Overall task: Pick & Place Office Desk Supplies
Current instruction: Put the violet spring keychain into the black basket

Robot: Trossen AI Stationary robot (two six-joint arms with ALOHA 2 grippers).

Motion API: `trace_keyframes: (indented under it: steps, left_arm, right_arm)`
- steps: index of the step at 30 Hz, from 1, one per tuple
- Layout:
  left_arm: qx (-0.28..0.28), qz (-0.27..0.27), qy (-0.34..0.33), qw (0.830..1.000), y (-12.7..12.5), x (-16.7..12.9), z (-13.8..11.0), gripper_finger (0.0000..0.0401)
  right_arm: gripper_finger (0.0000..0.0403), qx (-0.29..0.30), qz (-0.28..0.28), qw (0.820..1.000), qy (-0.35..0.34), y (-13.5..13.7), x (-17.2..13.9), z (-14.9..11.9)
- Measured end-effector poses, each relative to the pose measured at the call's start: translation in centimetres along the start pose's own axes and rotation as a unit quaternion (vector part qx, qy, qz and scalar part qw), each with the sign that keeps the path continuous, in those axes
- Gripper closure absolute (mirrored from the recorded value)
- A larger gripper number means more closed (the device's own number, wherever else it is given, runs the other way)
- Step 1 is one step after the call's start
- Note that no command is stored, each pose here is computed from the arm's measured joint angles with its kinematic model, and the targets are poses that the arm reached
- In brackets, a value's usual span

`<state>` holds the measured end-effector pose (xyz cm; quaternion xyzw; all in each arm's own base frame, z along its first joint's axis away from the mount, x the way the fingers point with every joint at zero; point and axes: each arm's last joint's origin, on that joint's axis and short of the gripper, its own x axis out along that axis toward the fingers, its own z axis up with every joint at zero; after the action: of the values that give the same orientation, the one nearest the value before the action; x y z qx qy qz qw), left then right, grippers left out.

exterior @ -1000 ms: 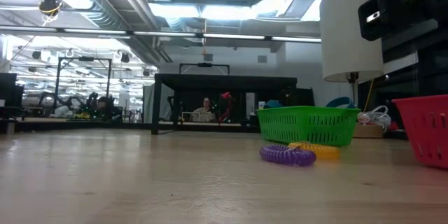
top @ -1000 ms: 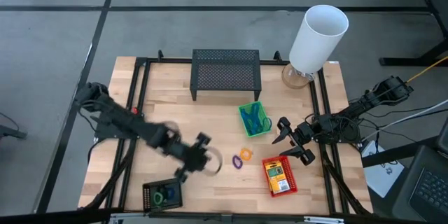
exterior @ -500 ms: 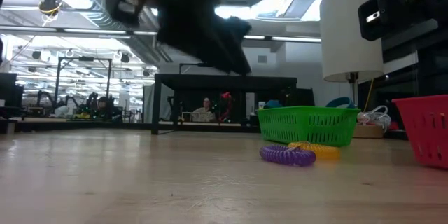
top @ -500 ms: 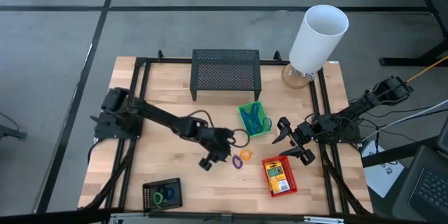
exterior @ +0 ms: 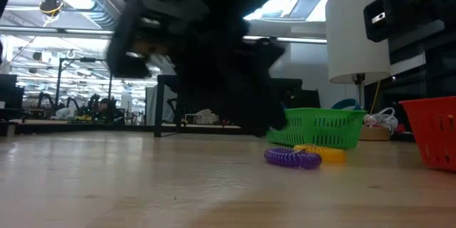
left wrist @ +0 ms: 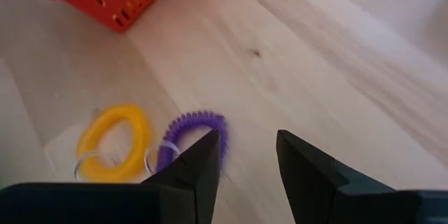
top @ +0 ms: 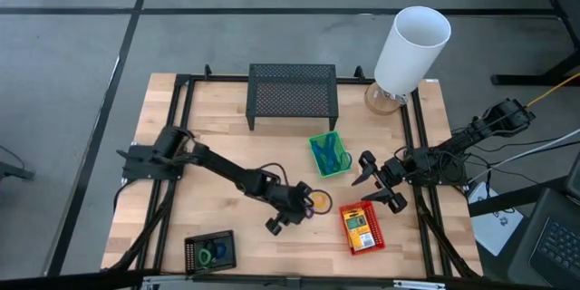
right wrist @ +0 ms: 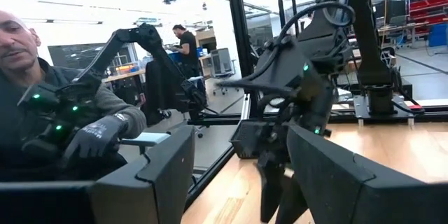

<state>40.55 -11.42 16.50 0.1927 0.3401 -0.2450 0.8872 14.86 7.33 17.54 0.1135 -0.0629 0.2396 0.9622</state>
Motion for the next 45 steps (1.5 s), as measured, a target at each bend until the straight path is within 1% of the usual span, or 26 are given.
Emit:
trace_keyframes:
  steps: [6,10,15,18,22,23,24,26,29,31,33,37,39,41,43,45]
  left_arm:
    - [0.017,0.002,0.038,0.999,0.8,2.2,0.6,0.0265]
    - [0.005,-0.012,0.071,0.997,1.5,3.4,0.3,0.0265]
    - [-0.021,-0.023,0.103,0.994,2.3,4.3,-1.0,0.0269]
    - [-0.025,-0.045,0.127,0.991,2.1,4.2,-1.6,0.0295]
    - [-0.008,-0.080,0.144,0.986,0.9,3.3,-1.2,0.0368]
    - [-0.002,-0.085,0.149,0.985,0.5,2.9,-0.9,0.0382]
    - [0.004,-0.092,0.153,0.984,0.0,2.5,-0.6,0.0388]
    - [0.019,-0.102,0.154,0.983,-0.8,1.2,0.3,0.0389]
    - [0.028,-0.130,0.174,0.976,-2.3,-1.2,1.1,0.0390]
    - [0.034,-0.136,0.169,0.976,-3.1,-3.7,2.4,0.0394]
    - [0.030,-0.143,0.167,0.975,-4.1,-6.8,3.7,0.0396]
    - [0.027,-0.154,0.164,0.974,-6.5,-11.9,5.2,0.0395]
    - [0.017,-0.156,0.145,0.977,-7.7,-14.9,6.1,0.0397]
    - [-0.005,-0.161,0.135,0.978,-9.1,-17.7,6.5,0.0397]
    - [-0.026,-0.164,0.137,0.976,-10.7,-19.5,6.3,0.0397]
    - [-0.044,-0.155,0.141,0.977,-12.3,-20.7,6.0,0.0397]
  right_arm:
    - [0.0174,0.002,-0.001,1.000,0.000,0.0,0.0,0.0]
    - [0.0174,0.003,0.000,1.000,0.000,0.0,0.0,0.0]
    - [0.0174,0.003,0.000,1.000,0.000,0.0,0.0,0.0]
    - [0.0174,0.003,0.000,1.000,0.001,0.0,0.0,0.0]
    - [0.0174,0.008,-0.001,1.000,0.007,-0.1,0.0,-0.1]
    - [0.0174,0.008,-0.001,1.000,0.008,-0.1,0.0,-0.1]
    - [0.0174,0.008,-0.001,1.000,0.008,-0.1,0.0,-0.1]
    - [0.0174,0.009,-0.001,1.000,0.008,-0.1,0.0,-0.2]
    - [0.0174,0.016,-0.001,1.000,0.009,-0.1,0.0,-0.2]
    - [0.0174,0.016,-0.002,1.000,0.009,-0.1,0.0,-0.2]
    - [0.0174,0.016,-0.002,1.000,0.010,-0.1,0.0,-0.2]
    - [0.0174,0.016,-0.002,1.000,0.009,-0.1,0.0,-0.2]
    - [0.0174,0.016,-0.003,1.000,0.009,-0.1,0.0,-0.2]
    - [0.0174,0.016,-0.003,1.000,0.009,-0.1,0.0,-0.2]
    - [0.0174,0.016,-0.003,1.000,0.009,-0.1,0.0,-0.2]
    - [0.0174,0.016,-0.003,1.000,0.009,-0.1,0.0,-0.2]
